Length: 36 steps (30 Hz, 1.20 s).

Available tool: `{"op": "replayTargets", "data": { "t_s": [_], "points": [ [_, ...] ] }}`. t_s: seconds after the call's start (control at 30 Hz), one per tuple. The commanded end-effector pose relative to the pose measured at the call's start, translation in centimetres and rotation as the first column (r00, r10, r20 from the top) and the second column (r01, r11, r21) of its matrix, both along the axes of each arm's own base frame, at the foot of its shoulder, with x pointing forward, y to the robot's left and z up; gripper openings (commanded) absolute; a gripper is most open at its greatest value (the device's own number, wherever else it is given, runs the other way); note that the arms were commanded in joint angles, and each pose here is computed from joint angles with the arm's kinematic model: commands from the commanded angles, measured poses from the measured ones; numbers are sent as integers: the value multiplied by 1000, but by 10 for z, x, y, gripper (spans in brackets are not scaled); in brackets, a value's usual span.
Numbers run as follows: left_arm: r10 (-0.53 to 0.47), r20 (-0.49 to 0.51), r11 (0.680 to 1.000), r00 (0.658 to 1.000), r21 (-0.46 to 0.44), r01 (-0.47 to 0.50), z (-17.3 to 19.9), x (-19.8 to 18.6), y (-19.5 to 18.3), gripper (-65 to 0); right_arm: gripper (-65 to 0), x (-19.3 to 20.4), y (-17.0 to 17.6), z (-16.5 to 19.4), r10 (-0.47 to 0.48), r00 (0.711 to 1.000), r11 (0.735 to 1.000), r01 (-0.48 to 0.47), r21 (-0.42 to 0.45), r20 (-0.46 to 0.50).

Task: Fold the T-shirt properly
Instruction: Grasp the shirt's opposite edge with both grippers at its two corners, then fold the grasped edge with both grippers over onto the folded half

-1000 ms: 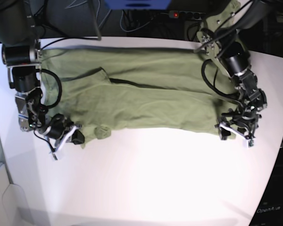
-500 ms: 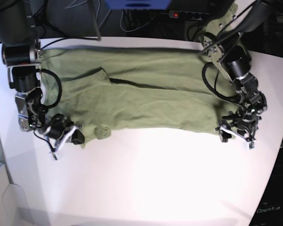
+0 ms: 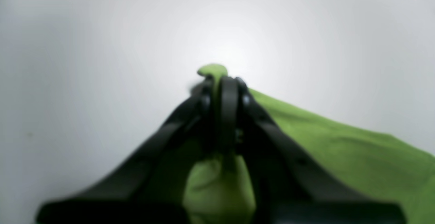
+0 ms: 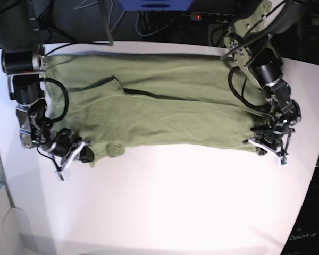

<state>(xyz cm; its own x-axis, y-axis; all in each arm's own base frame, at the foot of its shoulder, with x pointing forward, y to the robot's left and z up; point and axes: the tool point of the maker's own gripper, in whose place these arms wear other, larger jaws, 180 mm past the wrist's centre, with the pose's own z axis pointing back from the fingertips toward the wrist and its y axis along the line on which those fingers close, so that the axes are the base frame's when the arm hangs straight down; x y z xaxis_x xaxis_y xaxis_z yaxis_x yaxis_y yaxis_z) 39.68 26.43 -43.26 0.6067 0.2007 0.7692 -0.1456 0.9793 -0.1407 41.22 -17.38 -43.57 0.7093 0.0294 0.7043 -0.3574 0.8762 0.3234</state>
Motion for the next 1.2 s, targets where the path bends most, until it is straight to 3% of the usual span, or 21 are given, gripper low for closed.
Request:
{"op": "replayTargets", "data": {
  "t_s": [0.0, 0.23, 0.57, 0.83, 1.17],
  "points": [
    [7, 77, 1000, 997, 25, -9, 26, 17, 9, -634, -643, 12, -10, 18, 11, 999, 999, -10, -30, 46],
    [17, 112, 996, 994, 82, -27, 42, 10, 21, -634, -643, 2, -11, 40, 89, 989, 991, -77, -105, 116],
    [23, 150, 989, 988, 140, -44, 54, -18, 13, -634, -643, -36, 10, 63, 241, 954, 957, -202, -209, 179],
    [-27, 165, 974, 986, 227, -11, 68, -41, 3, -634, -643, -70, 3, 94, 248, 939, 944, -181, -275, 236],
    [-26, 141, 963, 990, 270, -14, 66, -76, 3, -634, -643, -129, 13, 108, 286, 923, 930, -203, -306, 257]
  ]
}}
